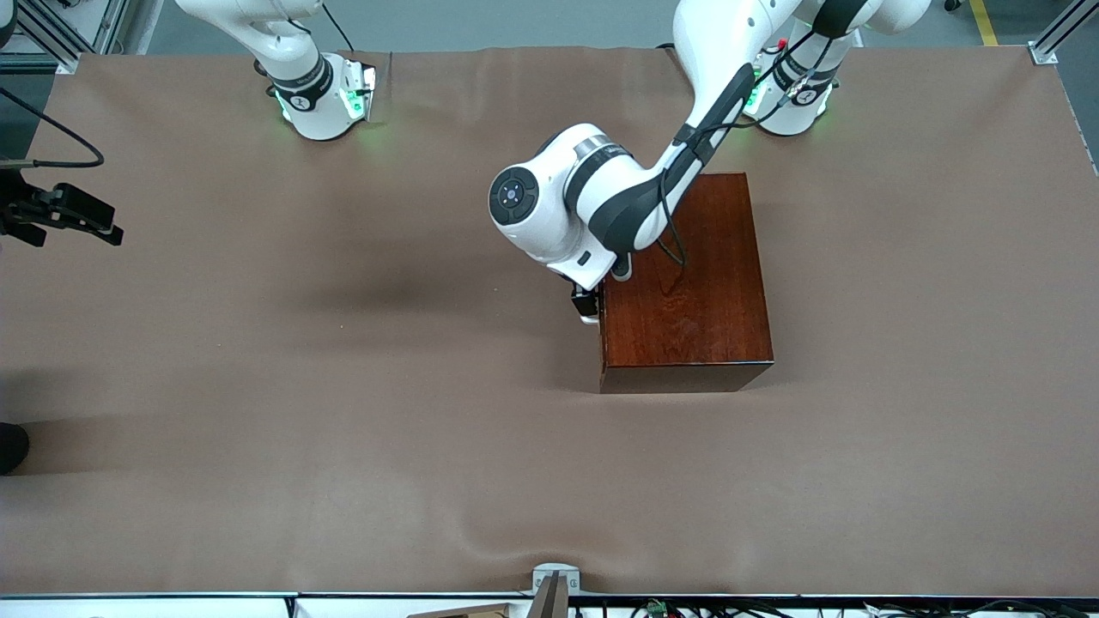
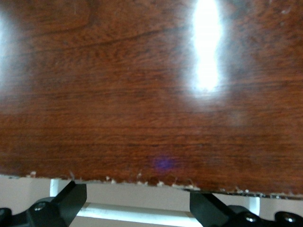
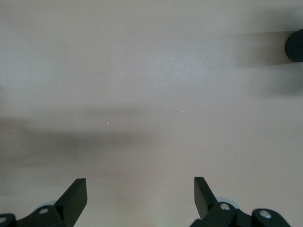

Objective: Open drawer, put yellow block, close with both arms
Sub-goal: 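Push the drawer into the box with the left gripper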

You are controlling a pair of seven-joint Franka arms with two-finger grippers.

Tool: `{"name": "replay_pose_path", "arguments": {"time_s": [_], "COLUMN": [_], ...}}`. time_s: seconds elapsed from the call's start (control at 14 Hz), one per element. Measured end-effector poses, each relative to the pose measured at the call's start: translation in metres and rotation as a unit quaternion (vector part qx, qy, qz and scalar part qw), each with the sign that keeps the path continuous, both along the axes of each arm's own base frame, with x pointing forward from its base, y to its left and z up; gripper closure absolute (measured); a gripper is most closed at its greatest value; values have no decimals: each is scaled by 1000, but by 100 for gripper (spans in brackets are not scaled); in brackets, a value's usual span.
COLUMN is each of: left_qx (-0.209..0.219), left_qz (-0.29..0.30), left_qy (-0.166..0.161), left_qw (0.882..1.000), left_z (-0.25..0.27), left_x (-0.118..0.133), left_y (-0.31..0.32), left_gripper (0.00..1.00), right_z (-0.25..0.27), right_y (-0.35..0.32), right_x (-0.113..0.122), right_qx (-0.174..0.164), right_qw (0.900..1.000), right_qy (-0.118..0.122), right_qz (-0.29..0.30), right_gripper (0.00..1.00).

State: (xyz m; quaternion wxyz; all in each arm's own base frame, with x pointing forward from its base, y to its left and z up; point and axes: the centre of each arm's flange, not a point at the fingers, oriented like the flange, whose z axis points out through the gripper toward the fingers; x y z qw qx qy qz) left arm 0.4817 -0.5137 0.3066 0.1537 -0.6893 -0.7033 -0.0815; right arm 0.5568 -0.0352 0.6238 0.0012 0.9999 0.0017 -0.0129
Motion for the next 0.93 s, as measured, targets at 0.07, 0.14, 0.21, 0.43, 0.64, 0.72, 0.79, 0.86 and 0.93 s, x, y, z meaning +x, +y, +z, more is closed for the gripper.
{"name": "replay_pose_path", "arguments": {"time_s": [0.07,0.14,0.21,0.43,0.64,0.72,0.79,0.86,0.93], "left_qx": [4,6,7,7,7,8,10,12,12], "left_qz": [-1,-2,-2,-2,-2,-3,-7,-11,-16], "left_qy": [-2,-4,-6,-6,-6,-7,-10,-16,-23], "left_qw": [1000,1000,1000,1000,1000,1000,1000,1000,1000], "left_z": [0,0,0,0,0,0,0,1,3], "left_x": [-1,-2,-2,-2,-2,-3,-4,-5,-5], "left_y": [0,-1,-1,-1,-2,-2,-3,-5,-7], "left_gripper": [0,0,0,0,0,0,0,0,0], "right_z": [0,0,0,0,0,0,0,0,0], "right_y": [0,0,0,0,0,0,0,0,0], "right_x": [0,0,0,0,0,0,0,0,0], "right_qx": [0,0,0,0,0,0,0,0,0], "right_qw": [1000,1000,1000,1000,1000,1000,1000,1000,1000], "right_qy": [0,0,0,0,0,0,0,0,0], "right_qz": [0,0,0,0,0,0,0,0,0], "right_gripper": [0,0,0,0,0,0,0,0,0]}}
